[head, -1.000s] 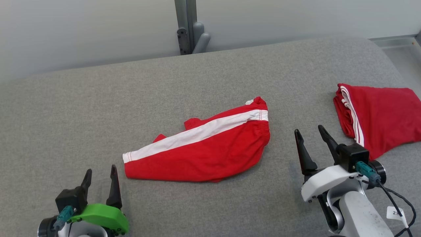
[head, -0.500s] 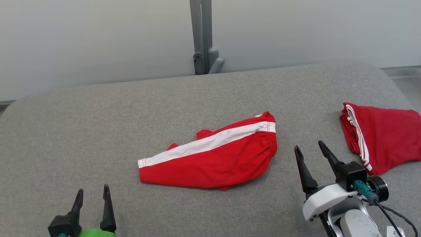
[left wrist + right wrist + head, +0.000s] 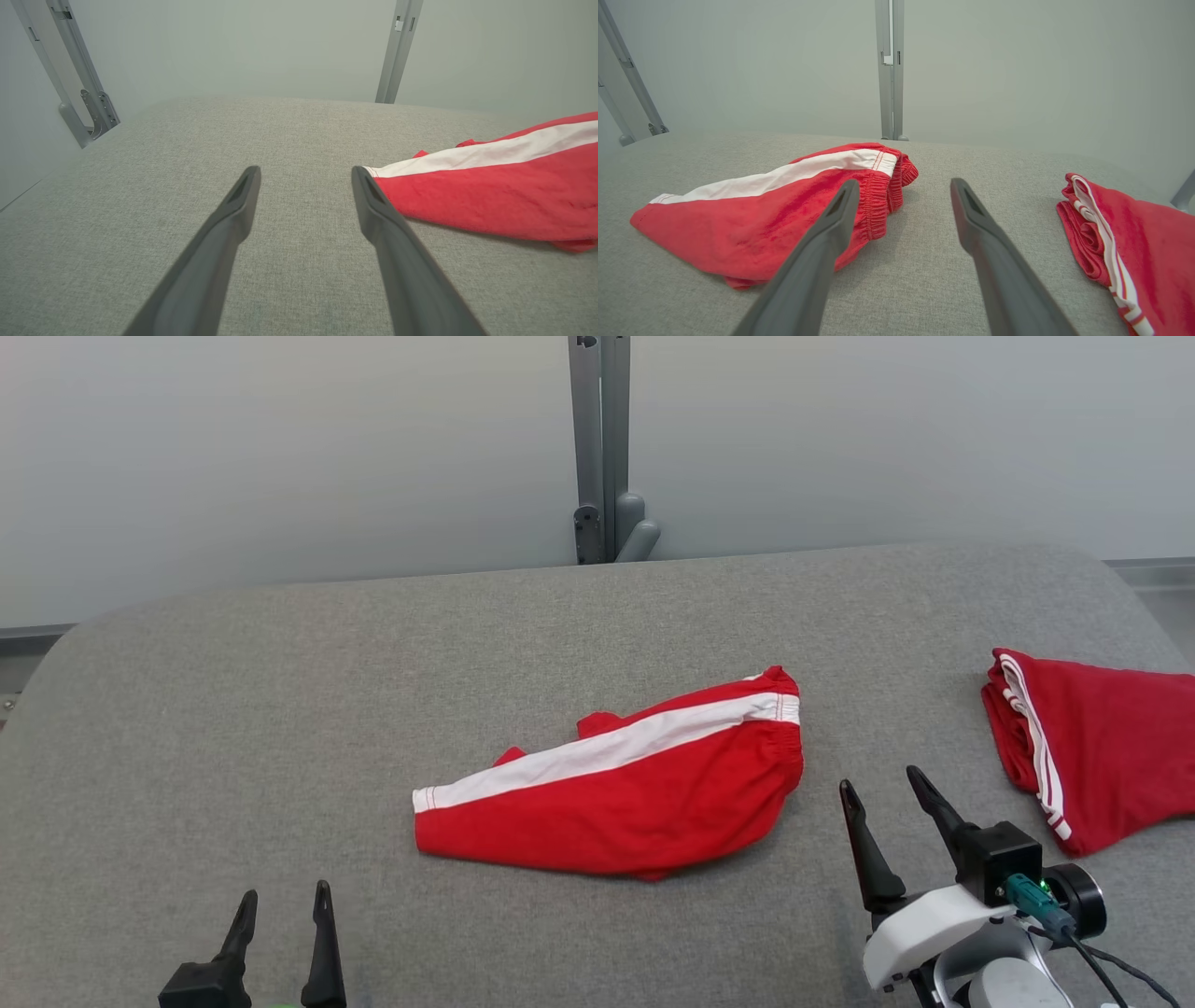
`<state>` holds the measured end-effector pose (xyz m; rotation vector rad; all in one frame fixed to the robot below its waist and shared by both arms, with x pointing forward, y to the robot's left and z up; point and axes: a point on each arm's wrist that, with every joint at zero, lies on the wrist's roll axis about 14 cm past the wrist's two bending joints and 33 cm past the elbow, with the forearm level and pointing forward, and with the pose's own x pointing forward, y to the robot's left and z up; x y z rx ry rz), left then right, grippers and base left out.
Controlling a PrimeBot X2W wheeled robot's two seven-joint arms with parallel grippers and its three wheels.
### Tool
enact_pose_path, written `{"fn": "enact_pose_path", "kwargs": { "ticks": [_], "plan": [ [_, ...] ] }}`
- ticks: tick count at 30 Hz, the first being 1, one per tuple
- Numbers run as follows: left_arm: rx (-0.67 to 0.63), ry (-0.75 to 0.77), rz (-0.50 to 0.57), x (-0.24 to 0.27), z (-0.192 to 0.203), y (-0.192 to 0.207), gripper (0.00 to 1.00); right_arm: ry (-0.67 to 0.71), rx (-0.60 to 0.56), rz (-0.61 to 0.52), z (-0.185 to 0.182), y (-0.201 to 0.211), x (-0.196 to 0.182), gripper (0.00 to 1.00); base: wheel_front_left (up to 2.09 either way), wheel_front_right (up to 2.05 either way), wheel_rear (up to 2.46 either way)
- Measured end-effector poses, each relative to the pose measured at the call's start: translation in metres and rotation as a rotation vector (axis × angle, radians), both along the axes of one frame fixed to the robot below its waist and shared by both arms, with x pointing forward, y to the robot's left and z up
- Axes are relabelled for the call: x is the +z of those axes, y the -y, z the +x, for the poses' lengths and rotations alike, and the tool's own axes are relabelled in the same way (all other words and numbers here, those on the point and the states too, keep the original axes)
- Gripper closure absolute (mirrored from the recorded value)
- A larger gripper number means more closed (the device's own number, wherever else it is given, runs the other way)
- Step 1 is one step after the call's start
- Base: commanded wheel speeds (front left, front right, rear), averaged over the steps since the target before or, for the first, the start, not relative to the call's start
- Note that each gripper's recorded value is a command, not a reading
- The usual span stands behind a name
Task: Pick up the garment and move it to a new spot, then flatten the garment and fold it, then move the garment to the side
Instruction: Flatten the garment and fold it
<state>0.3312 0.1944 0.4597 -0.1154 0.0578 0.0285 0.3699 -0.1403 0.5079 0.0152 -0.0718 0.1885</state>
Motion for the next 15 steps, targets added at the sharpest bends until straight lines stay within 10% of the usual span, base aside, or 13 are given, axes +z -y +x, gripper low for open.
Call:
{"fn": "enact_pose_path", "kwargs": {
  "ticks": [15],
  "plan": [
    [-0.100,-0.007,-0.008,0.000,0.036,0.029,0.00,-0.056,0.004,0.010,0.024,-0.002,-0.017,0.00,0.00,0.00,0.00]
  ]
}}
